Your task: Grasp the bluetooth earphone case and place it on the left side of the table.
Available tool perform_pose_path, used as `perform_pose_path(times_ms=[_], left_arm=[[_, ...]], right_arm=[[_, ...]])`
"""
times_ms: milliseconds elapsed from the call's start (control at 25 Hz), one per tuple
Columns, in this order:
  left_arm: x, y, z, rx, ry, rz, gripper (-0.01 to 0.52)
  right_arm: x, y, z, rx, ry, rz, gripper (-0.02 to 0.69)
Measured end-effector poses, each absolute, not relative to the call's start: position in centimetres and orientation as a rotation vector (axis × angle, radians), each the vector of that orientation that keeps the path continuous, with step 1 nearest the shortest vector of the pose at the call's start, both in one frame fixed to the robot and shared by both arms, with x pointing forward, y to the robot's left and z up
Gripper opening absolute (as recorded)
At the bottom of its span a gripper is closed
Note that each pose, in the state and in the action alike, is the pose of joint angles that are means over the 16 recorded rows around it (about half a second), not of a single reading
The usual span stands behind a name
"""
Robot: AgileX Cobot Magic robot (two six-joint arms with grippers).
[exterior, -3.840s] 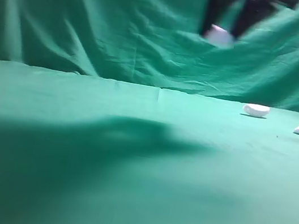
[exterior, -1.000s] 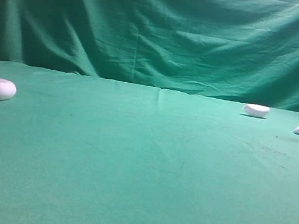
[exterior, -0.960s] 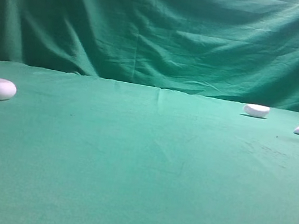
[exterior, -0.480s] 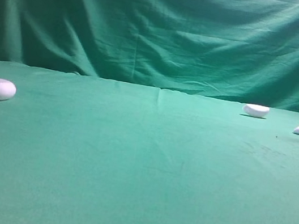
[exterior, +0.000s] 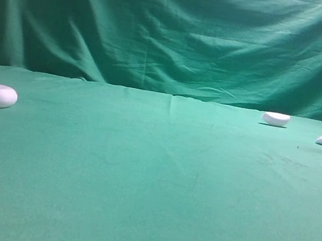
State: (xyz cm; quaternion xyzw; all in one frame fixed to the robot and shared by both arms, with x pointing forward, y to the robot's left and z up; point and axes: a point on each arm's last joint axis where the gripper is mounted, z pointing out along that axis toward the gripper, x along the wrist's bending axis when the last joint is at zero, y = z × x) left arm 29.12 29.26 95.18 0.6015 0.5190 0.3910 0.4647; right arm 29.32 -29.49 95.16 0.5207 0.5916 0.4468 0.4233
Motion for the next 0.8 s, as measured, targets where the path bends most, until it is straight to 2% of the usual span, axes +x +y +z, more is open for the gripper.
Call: perform_pose_path(times_ms=[800], left_arm=[[29.12,29.26,95.18,1.477,1.275,0.960,0.000]], right_arm=[[29.09,-29.71,94.51,1.375,1.502,1.063,0.000]])
